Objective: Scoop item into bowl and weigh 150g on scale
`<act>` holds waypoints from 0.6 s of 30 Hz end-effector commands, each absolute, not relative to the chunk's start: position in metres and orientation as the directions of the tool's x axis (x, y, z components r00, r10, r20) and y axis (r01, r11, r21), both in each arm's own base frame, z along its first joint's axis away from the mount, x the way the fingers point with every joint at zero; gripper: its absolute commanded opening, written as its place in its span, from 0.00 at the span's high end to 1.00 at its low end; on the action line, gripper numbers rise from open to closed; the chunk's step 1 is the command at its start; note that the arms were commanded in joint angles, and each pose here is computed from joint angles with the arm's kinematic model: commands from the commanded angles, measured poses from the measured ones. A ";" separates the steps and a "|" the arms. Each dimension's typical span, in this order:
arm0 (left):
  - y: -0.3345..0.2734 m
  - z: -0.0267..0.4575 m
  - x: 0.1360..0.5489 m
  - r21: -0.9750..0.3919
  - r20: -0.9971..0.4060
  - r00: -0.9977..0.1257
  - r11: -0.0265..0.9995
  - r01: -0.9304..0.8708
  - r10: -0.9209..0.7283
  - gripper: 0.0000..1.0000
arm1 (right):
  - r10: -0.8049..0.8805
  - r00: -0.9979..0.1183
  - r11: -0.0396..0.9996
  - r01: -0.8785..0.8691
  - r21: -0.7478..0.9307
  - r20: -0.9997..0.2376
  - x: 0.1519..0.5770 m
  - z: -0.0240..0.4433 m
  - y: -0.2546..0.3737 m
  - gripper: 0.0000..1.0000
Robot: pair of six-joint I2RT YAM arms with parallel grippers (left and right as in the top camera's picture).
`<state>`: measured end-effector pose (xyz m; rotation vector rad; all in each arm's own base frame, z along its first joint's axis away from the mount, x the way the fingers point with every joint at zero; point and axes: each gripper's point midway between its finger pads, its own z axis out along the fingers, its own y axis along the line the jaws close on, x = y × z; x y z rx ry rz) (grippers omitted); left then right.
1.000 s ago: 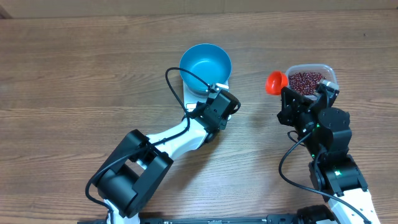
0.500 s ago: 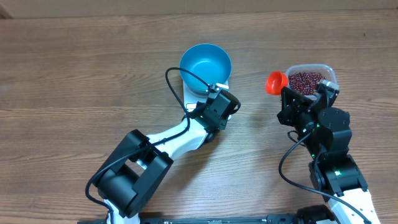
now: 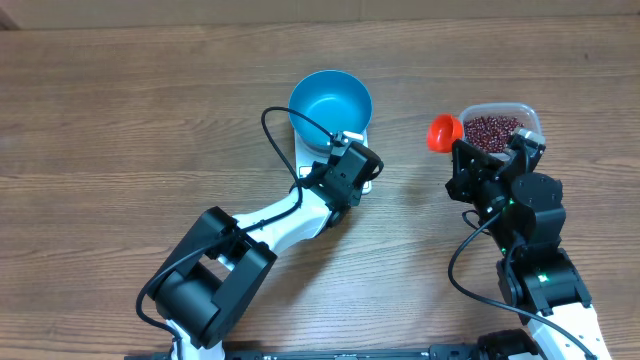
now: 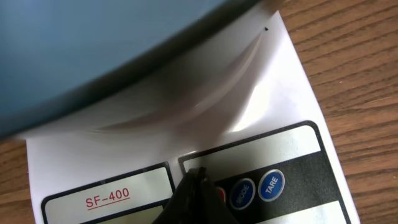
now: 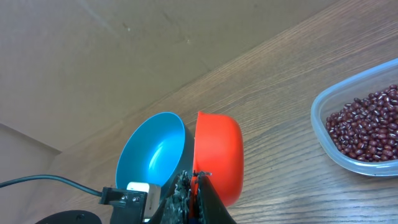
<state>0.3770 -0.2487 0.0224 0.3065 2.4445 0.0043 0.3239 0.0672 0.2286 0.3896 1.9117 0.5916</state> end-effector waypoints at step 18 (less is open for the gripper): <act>-0.252 -0.003 0.362 0.060 -0.543 -0.796 0.957 0.283 0.269 0.96 | 0.521 -0.370 0.823 -0.019 0.567 -0.769 0.327 0.244 0.067 0.96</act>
